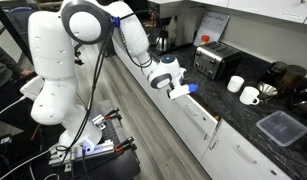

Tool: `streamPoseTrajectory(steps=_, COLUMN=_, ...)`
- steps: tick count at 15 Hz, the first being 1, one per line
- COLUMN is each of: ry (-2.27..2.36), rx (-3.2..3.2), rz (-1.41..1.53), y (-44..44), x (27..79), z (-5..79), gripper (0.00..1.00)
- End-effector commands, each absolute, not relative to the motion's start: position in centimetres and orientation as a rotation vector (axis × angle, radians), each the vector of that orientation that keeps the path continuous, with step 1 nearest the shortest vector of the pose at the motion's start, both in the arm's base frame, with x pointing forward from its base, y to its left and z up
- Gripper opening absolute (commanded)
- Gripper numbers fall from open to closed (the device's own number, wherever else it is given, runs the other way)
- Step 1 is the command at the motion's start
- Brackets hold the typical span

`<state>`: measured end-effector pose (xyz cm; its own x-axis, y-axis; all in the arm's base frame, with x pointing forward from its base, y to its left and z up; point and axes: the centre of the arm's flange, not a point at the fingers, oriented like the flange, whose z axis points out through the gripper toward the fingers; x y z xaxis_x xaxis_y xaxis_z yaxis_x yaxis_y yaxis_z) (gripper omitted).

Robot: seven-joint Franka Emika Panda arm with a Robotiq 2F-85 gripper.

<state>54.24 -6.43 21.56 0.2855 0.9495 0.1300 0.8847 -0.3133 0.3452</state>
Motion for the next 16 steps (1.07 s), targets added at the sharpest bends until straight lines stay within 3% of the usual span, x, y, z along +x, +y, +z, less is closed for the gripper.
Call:
streamPoseTrajectory(steps=1, ry=1.739, rx=2.269, rz=0.469, y=-6.8, x=56.3, z=19.6, gripper=1.0)
streamPoseTrajectory(steps=16, ry=1.842, rx=2.182, rz=0.481, y=-8.2, x=60.7, z=15.0, gripper=1.0)
